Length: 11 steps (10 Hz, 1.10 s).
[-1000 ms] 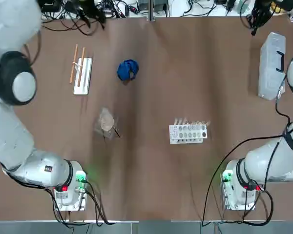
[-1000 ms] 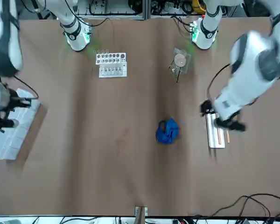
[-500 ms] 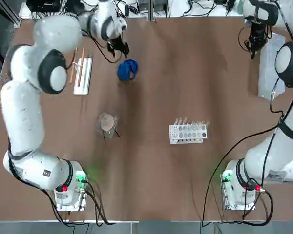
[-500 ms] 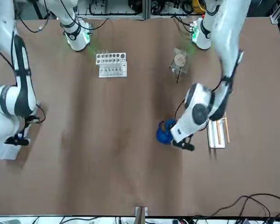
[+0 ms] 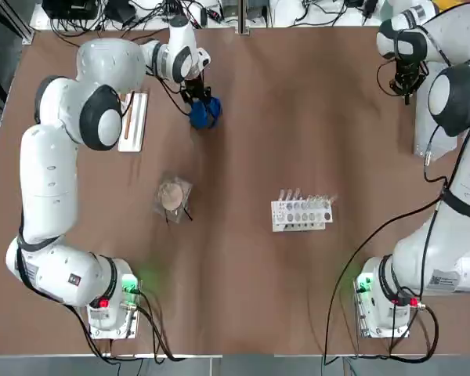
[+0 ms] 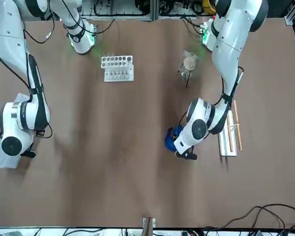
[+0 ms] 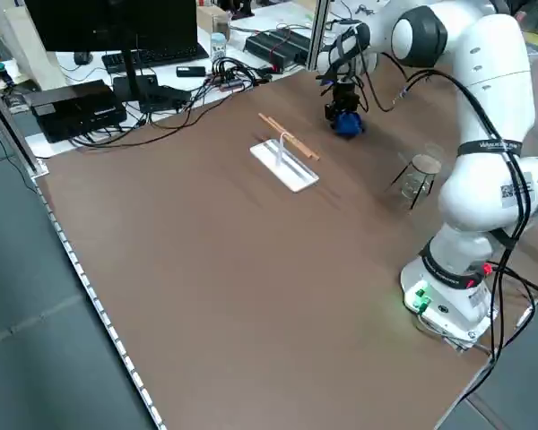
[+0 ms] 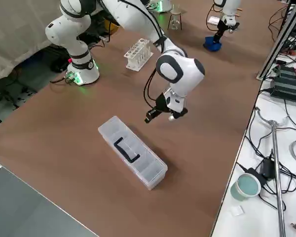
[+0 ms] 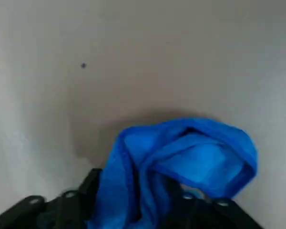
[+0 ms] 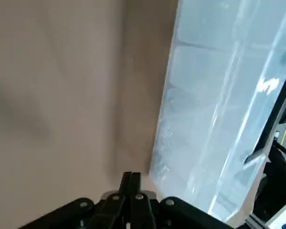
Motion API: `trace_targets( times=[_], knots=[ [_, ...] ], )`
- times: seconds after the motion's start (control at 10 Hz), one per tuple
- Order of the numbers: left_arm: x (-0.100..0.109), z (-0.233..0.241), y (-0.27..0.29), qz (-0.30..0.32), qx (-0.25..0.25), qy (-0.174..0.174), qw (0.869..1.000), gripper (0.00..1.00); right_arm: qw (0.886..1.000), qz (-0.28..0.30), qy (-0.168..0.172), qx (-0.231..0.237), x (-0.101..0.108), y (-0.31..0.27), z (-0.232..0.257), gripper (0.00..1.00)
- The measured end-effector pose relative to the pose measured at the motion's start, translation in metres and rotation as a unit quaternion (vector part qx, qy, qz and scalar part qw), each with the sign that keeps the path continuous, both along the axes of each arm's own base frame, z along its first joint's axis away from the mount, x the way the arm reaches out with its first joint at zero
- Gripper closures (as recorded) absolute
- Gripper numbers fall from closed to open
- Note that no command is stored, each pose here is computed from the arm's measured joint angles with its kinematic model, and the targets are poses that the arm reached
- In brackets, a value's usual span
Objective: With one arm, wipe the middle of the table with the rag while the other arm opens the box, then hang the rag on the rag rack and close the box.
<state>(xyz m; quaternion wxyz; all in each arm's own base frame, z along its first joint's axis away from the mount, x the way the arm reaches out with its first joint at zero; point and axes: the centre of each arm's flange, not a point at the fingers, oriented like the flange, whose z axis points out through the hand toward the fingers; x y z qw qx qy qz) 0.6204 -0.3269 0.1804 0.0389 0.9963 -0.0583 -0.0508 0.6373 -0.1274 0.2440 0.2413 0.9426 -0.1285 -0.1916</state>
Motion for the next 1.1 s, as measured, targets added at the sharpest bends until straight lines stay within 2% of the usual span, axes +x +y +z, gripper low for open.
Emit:
trace_targets(
  times=[0.2, 0.3, 0.5, 0.7, 1.0, 1.1],
  knots=[
    [-0.012, 0.002, -0.027, -0.007, 0.0, -0.002, 1.0, 0.74, 1.0, 0.007, -0.018, -0.017, -0.004, -0.019, -0.008, 0.99],
    [-0.015, 0.004, -0.041, -0.006, -0.002, -0.006, 1.0, 0.81, 0.999, 0.01, -0.021, -0.024, -0.01, -0.027, -0.016, 0.99],
    [-0.022, 0.006, -0.085, -0.006, -0.013, -0.02, 1.0, 0.83, 0.999, 0.012, -0.019, -0.042, -0.018, -0.039, -0.022, 0.99],
    [-0.042, 0.013, -0.147, -0.012, -0.044, -0.046, 0.998, 0.83, 0.998, 0.015, -0.018, -0.051, -0.019, -0.042, -0.019, 0.99],
    [-0.081, 0.029, -0.237, -0.019, -0.136, -0.123, 0.983, 0.83, 0.998, 0.013, -0.02, -0.062, -0.023, -0.056, -0.019, 0.99],
    [-0.086, 0.031, -0.249, -0.015, -0.156, -0.139, 0.978, 0.83, 0.998, 0.014, -0.025, -0.062, -0.027, -0.063, -0.023, 0.99]
  ],
)
